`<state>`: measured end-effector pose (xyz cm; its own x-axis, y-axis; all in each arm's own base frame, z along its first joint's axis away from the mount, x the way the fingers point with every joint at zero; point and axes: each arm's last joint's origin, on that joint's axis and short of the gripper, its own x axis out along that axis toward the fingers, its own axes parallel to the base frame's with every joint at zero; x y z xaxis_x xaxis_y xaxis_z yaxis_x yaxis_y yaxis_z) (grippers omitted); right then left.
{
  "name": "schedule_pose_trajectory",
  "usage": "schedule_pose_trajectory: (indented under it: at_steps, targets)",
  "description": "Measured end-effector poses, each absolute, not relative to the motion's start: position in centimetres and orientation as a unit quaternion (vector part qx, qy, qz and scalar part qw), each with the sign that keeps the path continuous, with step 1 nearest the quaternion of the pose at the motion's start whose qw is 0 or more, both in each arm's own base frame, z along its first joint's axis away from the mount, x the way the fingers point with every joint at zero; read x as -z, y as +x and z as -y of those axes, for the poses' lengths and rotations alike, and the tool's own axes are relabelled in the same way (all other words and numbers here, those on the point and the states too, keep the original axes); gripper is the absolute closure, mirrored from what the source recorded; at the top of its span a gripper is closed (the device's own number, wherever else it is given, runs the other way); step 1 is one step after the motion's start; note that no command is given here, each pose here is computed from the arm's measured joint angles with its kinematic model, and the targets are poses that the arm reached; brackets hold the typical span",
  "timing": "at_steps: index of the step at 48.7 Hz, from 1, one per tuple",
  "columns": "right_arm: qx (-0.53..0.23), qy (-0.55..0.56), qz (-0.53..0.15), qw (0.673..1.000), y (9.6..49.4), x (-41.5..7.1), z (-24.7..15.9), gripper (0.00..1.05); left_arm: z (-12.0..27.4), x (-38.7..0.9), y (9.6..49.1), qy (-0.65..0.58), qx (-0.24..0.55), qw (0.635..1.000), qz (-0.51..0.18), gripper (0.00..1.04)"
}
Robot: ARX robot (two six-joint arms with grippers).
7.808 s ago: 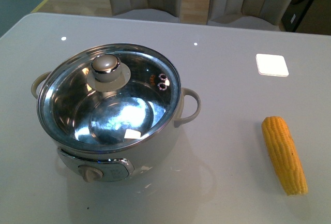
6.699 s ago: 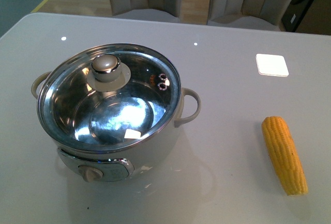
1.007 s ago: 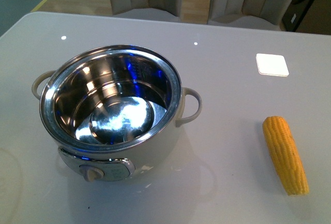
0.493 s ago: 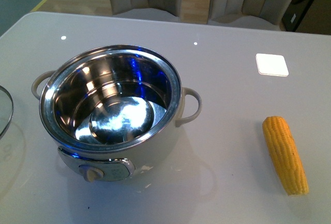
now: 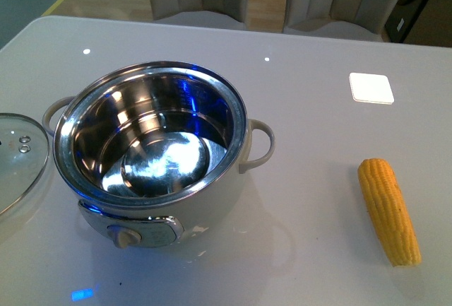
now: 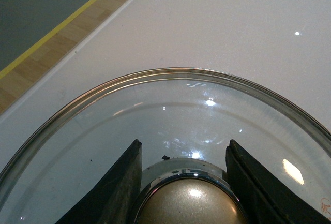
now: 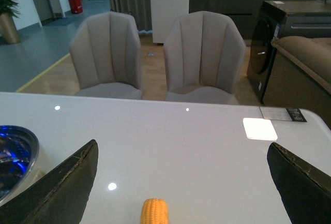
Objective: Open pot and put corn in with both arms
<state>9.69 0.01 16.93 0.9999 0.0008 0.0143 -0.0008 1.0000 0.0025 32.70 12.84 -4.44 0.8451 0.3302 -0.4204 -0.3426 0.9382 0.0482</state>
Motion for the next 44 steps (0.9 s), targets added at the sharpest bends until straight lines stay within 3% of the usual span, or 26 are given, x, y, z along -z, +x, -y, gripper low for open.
schedule_pose_trajectory:
  at_steps: [20,29,35,44]
  targets:
    - [0.000,0.001,0.007,1.000,9.7,-16.9,0.0,0.09,-13.2,5.9,33.0,-0.028,-0.178,0.960,-0.215,0.63]
    - [0.000,0.001,0.007,1.000,9.7,-16.9,0.0,0.09,-13.4,5.8,32.9,-0.031,-0.182,0.960,-0.210,0.34]
    - [0.000,0.001,0.007,1.000,9.7,-16.9,0.0,0.09,-13.6,5.1,32.4,-0.040,-0.188,0.959,-0.209,0.09]
    - [0.000,0.001,0.007,1.000,9.7,-16.9,0.0,0.09,-13.7,0.7,32.1,-0.053,-0.190,0.965,-0.175,0.07]
